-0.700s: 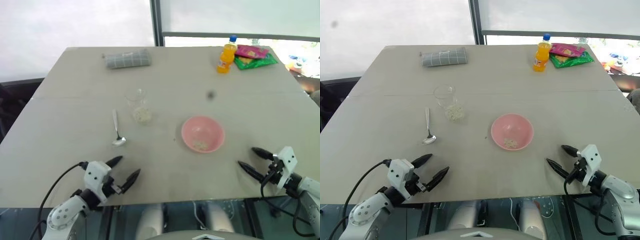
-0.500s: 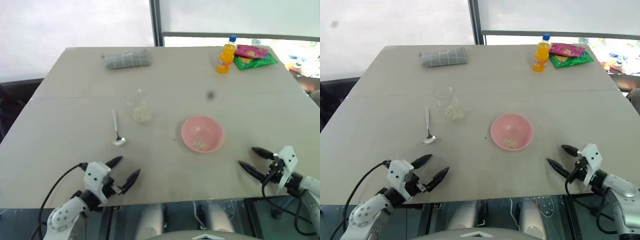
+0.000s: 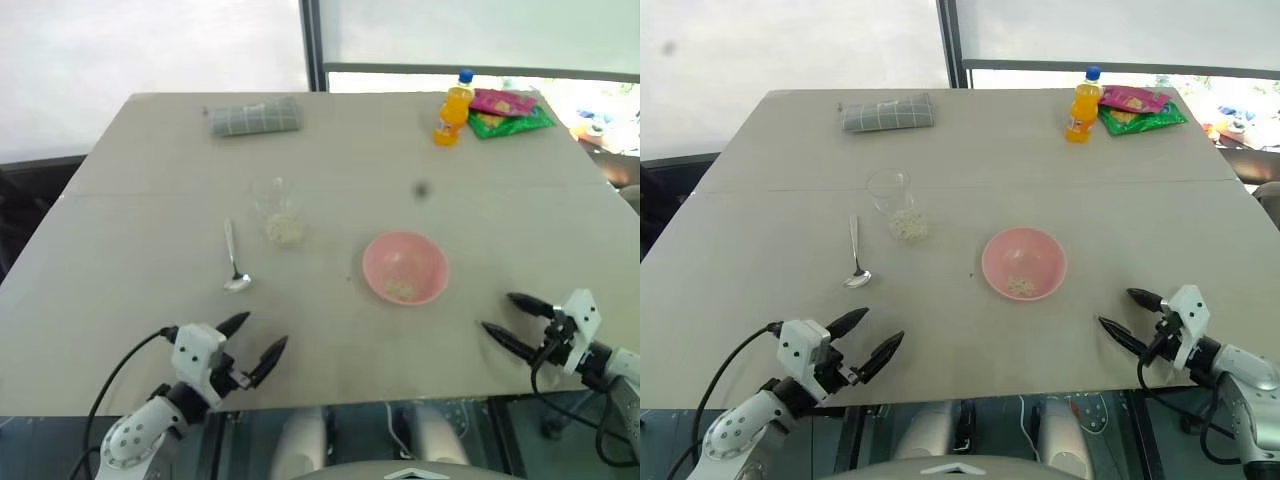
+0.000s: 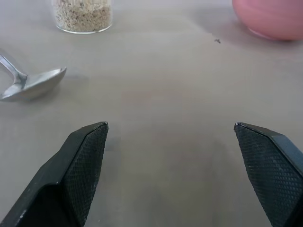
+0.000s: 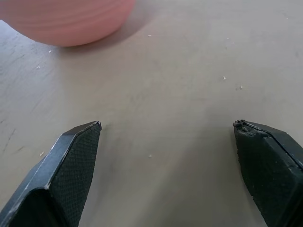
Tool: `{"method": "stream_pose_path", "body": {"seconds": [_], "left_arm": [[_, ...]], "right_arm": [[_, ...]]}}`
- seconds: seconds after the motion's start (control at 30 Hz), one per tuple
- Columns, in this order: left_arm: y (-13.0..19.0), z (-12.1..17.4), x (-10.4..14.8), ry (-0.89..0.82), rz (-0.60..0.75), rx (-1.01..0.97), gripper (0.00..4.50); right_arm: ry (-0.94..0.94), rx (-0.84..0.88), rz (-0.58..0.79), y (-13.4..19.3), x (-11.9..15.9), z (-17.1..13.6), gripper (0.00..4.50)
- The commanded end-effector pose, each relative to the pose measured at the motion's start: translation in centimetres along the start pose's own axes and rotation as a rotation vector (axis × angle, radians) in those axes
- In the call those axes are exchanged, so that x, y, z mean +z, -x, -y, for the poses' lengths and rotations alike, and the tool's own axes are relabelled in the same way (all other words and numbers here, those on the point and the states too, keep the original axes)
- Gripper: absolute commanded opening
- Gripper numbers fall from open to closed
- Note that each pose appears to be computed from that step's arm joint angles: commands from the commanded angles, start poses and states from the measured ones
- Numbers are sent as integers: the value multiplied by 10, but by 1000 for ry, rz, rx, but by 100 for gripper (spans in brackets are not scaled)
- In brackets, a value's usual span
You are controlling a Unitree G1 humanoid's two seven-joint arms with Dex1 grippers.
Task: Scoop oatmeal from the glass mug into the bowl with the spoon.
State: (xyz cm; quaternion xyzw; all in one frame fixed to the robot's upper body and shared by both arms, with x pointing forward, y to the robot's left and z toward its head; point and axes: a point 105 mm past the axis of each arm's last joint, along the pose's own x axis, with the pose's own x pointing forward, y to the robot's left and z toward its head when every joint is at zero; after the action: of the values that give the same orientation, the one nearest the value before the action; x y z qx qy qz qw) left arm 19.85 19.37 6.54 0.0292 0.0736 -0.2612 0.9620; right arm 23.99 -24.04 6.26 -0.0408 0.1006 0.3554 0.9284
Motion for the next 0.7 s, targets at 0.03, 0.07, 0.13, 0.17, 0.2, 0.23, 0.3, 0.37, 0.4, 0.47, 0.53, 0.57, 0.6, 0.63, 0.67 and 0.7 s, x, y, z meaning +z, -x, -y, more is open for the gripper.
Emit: {"method": "stream_pose_path", "body": {"seconds": [0.03, 0.07, 0.13, 0.17, 0.2, 0.23, 0.3, 0.37, 0.4, 0.47, 0.53, 0.57, 0.6, 0.63, 0.67, 0.7], "left_arm": [[-2, 8, 18, 3, 48, -15, 442], [-2, 9, 19, -2, 45, -23, 442], [-1, 10, 18, -13, 35, -22, 442], [-1, 10, 18, -15, 34, -20, 442], [0, 8, 20, -11, 40, 3, 442], [1, 6, 23, 5, 51, 35, 442], [1, 3, 32, 54, 83, 116, 442], [1, 0, 41, 59, 102, 206, 442], [-1, -4, 46, 57, 106, 272, 442], [-4, -13, 59, 52, 124, 378, 442], [-10, -23, 73, 29, 142, 448, 442], [-14, -31, 78, -22, 117, 491, 442], [-17, -38, 86, -52, 120, 523, 442], [-18, -47, 90, -66, 95, 581, 442], [-21, -55, 95, -105, 56, 617, 442], [-25, -60, 101, -114, 33, 642, 442]], "right_arm": [[40, 6, 25, 8, 15, 7, 450], [43, 10, 26, 9, 16, 7, 450], [58, 35, 22, 11, 19, 6, 450], [63, 42, 20, 12, 19, 6, 450], [75, 58, 11, 14, 21, 5, 450], [84, 77, 0, 16, 23, 5, 450], [93, 120, 2, 20, 31, 1, 450], [96, 155, 19, 20, 42, -4, 450], [103, 188, 26, 20, 52, -9, 450], [117, 248, 42, 16, 71, -19, 450], [119, 304, 67, 11, 90, -30, 450], [124, 330, 79, 7, 99, -35, 450], [129, 355, 85, 4, 107, -40, 450], [139, 375, 87, 0, 112, -44, 450], [152, 388, 96, -4, 118, -48, 450], [168, 397, 106, -8, 124, -51, 450]]}}
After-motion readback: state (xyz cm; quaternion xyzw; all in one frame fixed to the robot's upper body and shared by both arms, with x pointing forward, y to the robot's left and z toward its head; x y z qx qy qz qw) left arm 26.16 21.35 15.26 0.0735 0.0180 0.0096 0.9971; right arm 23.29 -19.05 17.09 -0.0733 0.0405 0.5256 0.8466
